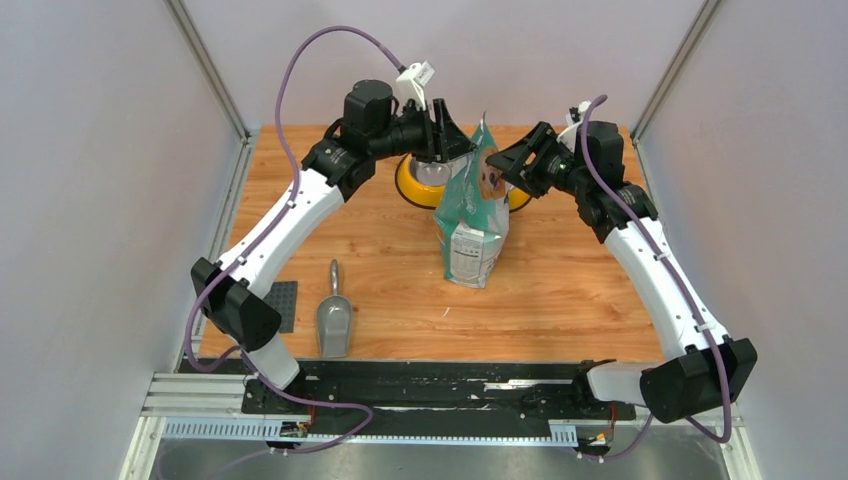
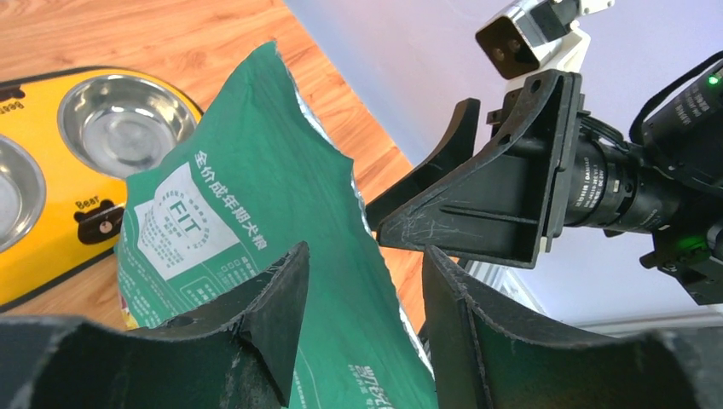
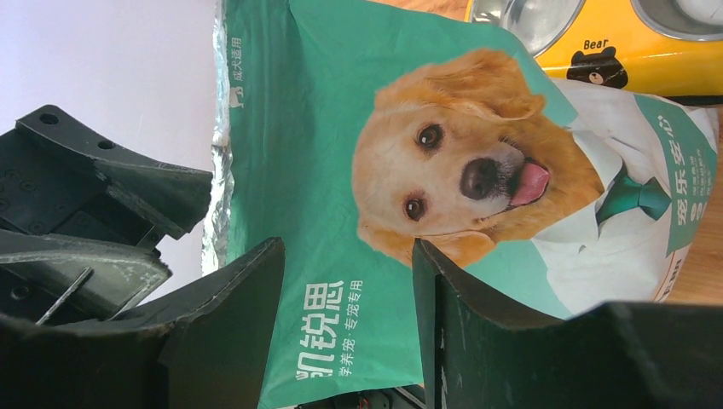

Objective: Serve the pet food

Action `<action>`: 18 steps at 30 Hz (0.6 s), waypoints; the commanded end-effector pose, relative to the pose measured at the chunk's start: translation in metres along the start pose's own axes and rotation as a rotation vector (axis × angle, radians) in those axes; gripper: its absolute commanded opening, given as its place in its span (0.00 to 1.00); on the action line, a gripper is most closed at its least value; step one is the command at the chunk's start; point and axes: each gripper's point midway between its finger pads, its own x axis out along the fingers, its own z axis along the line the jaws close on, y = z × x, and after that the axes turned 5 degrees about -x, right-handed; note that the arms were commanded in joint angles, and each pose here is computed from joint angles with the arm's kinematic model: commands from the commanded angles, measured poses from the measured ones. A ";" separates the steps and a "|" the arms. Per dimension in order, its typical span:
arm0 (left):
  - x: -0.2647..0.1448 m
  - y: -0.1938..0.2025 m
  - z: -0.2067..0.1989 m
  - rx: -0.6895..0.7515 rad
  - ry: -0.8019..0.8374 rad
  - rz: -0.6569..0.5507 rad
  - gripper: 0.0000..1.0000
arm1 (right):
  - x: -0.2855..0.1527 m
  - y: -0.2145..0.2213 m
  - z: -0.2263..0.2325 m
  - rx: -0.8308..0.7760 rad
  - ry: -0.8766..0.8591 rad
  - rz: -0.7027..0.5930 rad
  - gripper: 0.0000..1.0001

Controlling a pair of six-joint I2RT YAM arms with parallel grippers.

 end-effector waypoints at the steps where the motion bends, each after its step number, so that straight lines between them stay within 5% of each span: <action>1: 0.000 -0.004 -0.001 0.001 -0.035 0.000 0.57 | -0.005 -0.016 0.024 -0.022 -0.061 -0.054 0.56; 7: 0.001 -0.002 0.002 -0.008 -0.046 0.012 0.47 | -0.006 -0.017 0.024 -0.023 -0.059 -0.058 0.56; 18: 0.004 0.000 -0.002 -0.003 -0.023 0.027 0.53 | -0.004 -0.017 0.022 -0.032 -0.046 -0.060 0.56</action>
